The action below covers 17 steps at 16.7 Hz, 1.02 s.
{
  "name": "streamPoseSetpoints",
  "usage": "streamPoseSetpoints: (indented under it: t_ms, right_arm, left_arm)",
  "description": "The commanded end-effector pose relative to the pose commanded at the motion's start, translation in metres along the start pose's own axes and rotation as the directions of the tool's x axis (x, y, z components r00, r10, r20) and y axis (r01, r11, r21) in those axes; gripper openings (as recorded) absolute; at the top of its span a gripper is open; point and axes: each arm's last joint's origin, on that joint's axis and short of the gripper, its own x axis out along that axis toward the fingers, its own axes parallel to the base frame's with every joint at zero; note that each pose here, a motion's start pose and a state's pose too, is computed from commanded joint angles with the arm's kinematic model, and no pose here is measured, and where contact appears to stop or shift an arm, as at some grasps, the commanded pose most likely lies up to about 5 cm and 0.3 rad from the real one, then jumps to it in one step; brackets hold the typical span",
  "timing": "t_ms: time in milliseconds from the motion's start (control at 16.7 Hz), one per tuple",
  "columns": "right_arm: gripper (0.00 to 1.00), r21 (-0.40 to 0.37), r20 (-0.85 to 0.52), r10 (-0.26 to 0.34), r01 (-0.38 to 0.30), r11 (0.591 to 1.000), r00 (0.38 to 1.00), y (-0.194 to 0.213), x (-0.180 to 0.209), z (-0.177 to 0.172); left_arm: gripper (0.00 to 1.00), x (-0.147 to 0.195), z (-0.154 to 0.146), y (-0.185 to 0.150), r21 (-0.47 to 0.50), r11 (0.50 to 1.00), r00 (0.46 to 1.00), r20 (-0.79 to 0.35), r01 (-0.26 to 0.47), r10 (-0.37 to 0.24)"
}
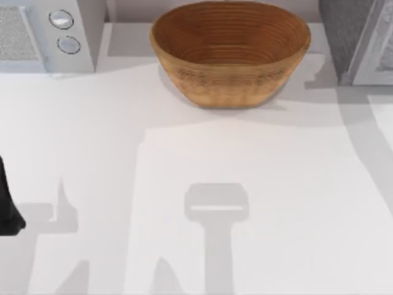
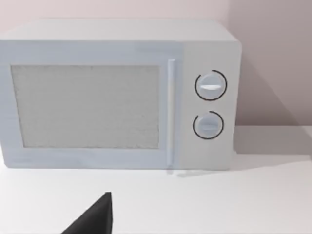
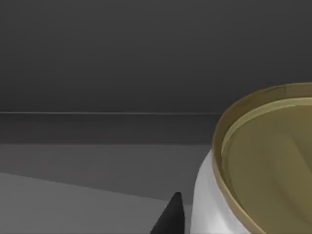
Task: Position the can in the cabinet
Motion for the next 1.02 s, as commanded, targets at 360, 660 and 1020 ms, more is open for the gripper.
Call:
streamPoseSetpoints:
  t_ms: [360,660,1020]
  right_arm:
    - [0.0,0.006,0.008,0.004,-0.004,1.0,1.0,0.006,0.014,0.013]
    - [0.0,0.005,0.004,0.003,-0.003,1.0,1.0,0.006,0.021,0.015]
    - [0.0,-0.003,0.003,-0.001,0.001,1.0,1.0,0.009,0.073,0.037]
  left_arm:
    - [1.0,0.0,0.0,0.0,0.0,1.0,1.0,0.0,0.0,0.0]
    - [1.0,0.0,0.0,0.0,0.0,1.0,1.0,0.0,0.0,0.0]
    - [1.0,0.0,0.0,0.0,0.0,1.0,1.0,0.0,0.0,0.0]
